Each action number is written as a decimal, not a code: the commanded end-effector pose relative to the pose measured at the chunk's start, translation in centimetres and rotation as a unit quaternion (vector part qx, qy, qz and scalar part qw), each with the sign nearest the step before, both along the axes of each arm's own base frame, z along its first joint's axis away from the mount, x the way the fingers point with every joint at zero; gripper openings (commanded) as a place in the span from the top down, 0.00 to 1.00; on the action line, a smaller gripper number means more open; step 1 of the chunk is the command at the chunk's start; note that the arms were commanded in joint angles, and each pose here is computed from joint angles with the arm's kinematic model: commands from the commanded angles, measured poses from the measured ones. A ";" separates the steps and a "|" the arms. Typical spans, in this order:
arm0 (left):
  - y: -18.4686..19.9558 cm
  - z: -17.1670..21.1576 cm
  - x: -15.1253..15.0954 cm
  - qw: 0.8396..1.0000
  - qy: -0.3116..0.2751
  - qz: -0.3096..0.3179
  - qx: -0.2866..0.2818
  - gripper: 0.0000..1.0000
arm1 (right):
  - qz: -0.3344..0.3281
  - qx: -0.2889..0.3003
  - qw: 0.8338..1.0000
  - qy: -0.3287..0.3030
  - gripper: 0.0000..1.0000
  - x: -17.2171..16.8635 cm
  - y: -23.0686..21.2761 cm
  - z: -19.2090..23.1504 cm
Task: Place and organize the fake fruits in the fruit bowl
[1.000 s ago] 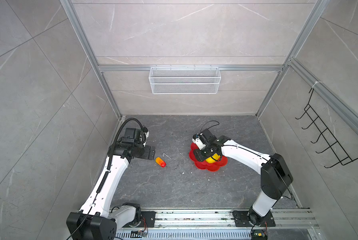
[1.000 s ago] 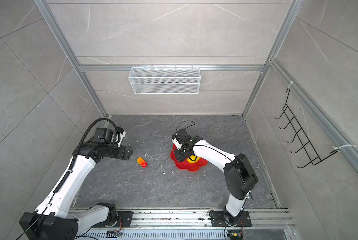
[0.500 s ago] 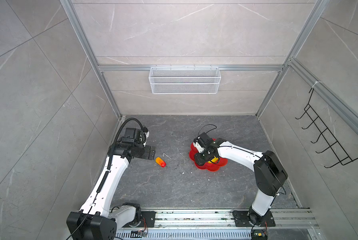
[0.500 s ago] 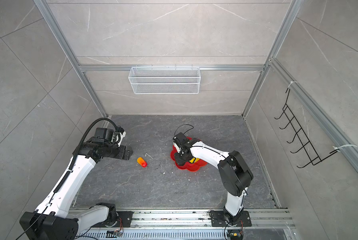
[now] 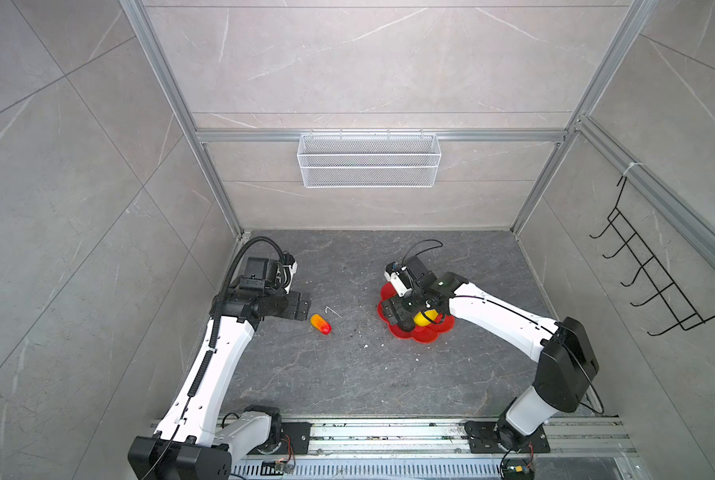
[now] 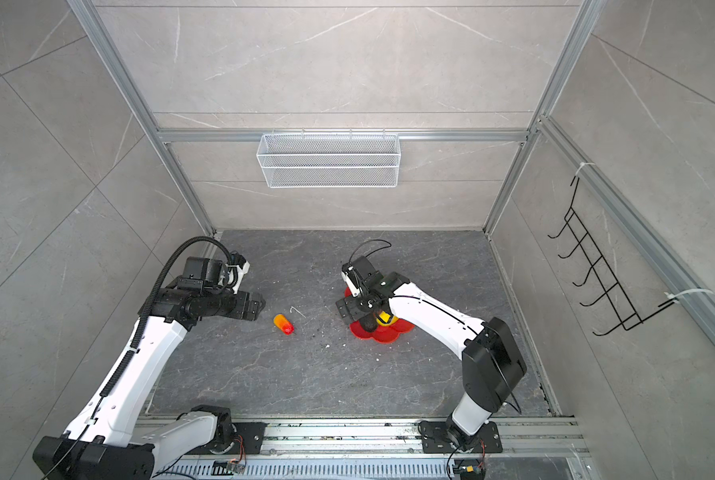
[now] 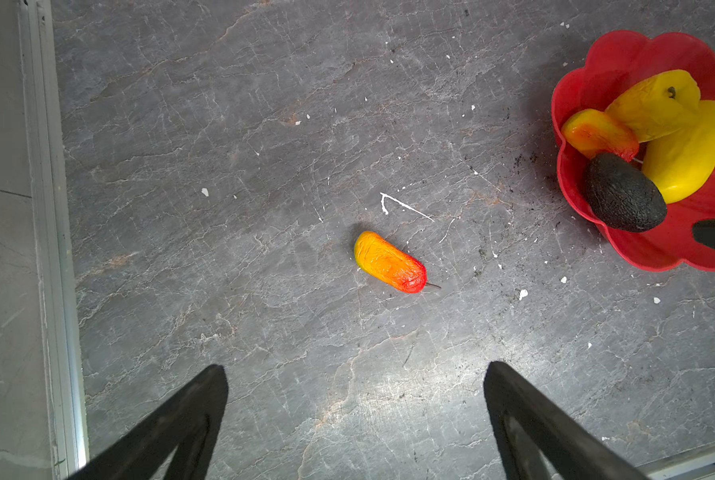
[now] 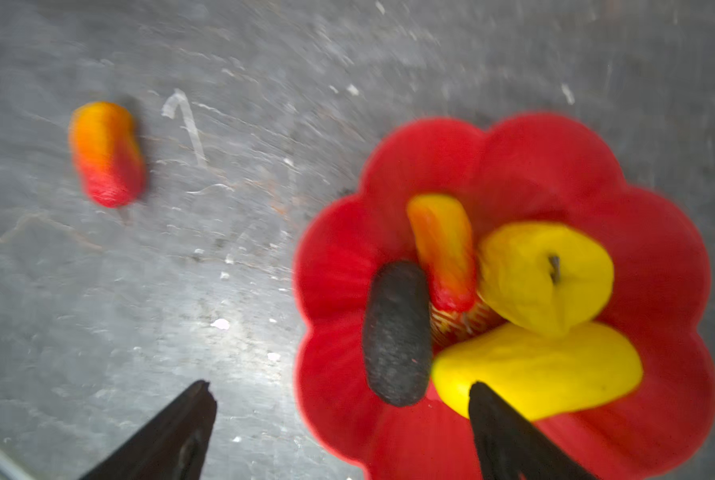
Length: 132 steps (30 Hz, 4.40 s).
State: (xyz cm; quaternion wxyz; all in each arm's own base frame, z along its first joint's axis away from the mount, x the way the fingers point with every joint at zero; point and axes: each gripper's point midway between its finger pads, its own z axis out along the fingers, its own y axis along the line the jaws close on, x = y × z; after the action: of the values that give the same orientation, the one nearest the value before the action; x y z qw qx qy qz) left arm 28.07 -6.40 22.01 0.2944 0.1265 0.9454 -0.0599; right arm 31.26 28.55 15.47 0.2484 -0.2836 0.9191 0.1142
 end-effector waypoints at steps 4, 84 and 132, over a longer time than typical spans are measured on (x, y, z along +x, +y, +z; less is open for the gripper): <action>-0.4 1.0 0.1 1.000 -0.020 -0.011 -0.012 0.00 | 0.171 0.044 0.984 -0.028 0.00 -3.1 9.4 1.1; 0.2 0.2 0.3 1.000 -0.010 -0.005 0.003 0.00 | 0.309 -0.218 0.921 -0.092 1.00 -3.4 -10.8 -5.4; 7.3 2.4 5.3 0.889 -0.381 0.253 -0.030 0.00 | -0.400 0.066 0.839 -0.361 0.00 2.2 -33.2 1.1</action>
State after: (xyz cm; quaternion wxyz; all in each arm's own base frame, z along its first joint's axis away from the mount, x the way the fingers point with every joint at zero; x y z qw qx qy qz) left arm 30.94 -1.66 23.28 0.5634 -0.0250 0.8257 0.0113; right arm 33.49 -3.63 14.71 0.5579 0.0641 0.8265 -0.0381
